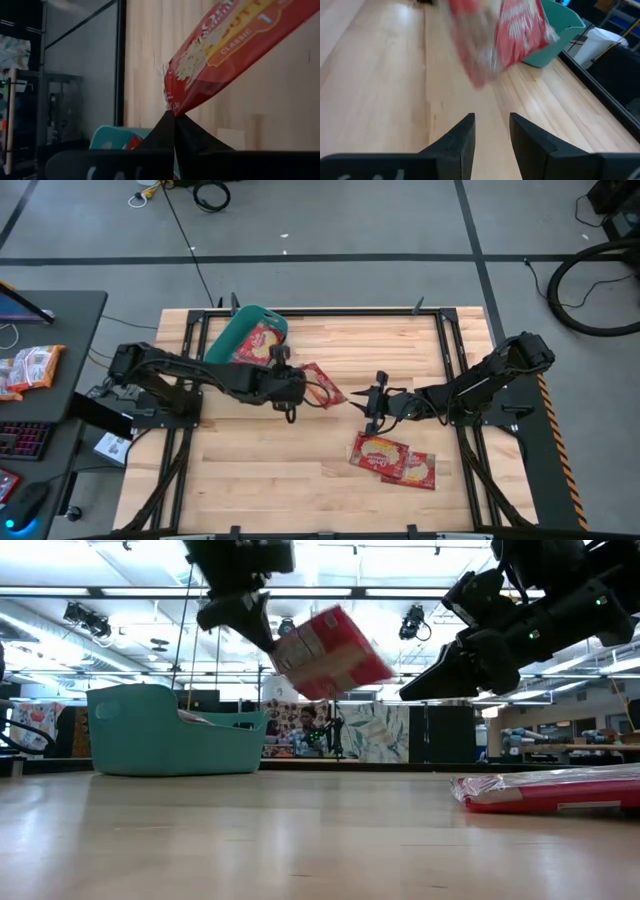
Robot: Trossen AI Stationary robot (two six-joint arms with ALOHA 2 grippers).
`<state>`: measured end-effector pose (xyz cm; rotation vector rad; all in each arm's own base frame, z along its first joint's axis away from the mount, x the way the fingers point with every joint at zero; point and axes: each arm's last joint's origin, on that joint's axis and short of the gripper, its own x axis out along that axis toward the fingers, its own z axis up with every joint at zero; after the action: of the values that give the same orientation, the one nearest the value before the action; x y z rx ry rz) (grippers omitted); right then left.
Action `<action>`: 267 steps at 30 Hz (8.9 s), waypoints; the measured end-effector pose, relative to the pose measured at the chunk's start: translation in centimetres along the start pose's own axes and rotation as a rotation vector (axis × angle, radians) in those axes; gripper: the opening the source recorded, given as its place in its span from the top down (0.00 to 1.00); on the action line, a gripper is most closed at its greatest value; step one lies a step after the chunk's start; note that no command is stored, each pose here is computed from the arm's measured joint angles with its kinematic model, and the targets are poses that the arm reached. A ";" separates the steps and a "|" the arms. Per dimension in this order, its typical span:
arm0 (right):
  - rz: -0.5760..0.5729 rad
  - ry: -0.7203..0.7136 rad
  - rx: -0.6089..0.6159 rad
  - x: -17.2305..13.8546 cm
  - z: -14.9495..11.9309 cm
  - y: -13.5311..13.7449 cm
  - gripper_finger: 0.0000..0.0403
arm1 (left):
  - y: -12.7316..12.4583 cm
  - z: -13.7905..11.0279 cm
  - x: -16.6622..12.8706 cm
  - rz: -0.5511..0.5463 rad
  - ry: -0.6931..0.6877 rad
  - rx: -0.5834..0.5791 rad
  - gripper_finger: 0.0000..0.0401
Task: Sort popcorn bags into baskets
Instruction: Put the red popcorn bag into the green bin
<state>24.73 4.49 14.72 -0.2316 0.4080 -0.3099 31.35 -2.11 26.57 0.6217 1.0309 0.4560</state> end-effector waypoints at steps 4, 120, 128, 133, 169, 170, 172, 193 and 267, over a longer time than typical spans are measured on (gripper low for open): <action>-0.037 0.006 -0.012 0.0 0.0 -0.1 0.69 | 0.6 -0.5 -0.7 0.022 0.014 -0.005 1.00; 0.022 -0.062 0.005 -0.2 0.7 0.3 0.69 | 17.8 -14.7 9.6 -0.491 0.369 0.787 0.76; 0.022 -0.062 0.012 -0.2 0.7 0.3 0.69 | 18.7 -13.3 8.5 -0.410 0.267 0.581 0.62; 0.022 -0.062 0.012 -0.2 0.7 0.3 0.69 | 18.1 -11.0 8.0 -0.391 0.118 0.219 0.63; 0.056 -0.097 0.023 -0.2 1.0 0.4 0.69 | 8.9 -9.4 9.2 -0.478 0.834 -0.232 0.65; 0.056 -0.097 0.023 -0.2 1.0 0.4 0.69 | 8.9 -9.5 9.0 -0.470 0.853 -0.210 0.65; 0.057 -0.098 0.022 -0.3 1.0 0.4 0.69 | 8.9 -9.6 8.7 -0.460 0.867 -0.176 0.65; 0.070 -0.040 0.049 -0.3 0.4 0.7 0.69 | 3.6 -2.6 5.7 -0.440 0.319 -0.116 0.65; 0.145 0.965 0.166 -6.5 3.2 8.7 0.65 | -17.7 7.4 11.9 -0.756 -0.668 -0.122 0.65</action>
<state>22.61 15.29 17.40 0.1321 1.3388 -0.2960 44.38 -9.77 9.79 0.2049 0.5226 -0.3428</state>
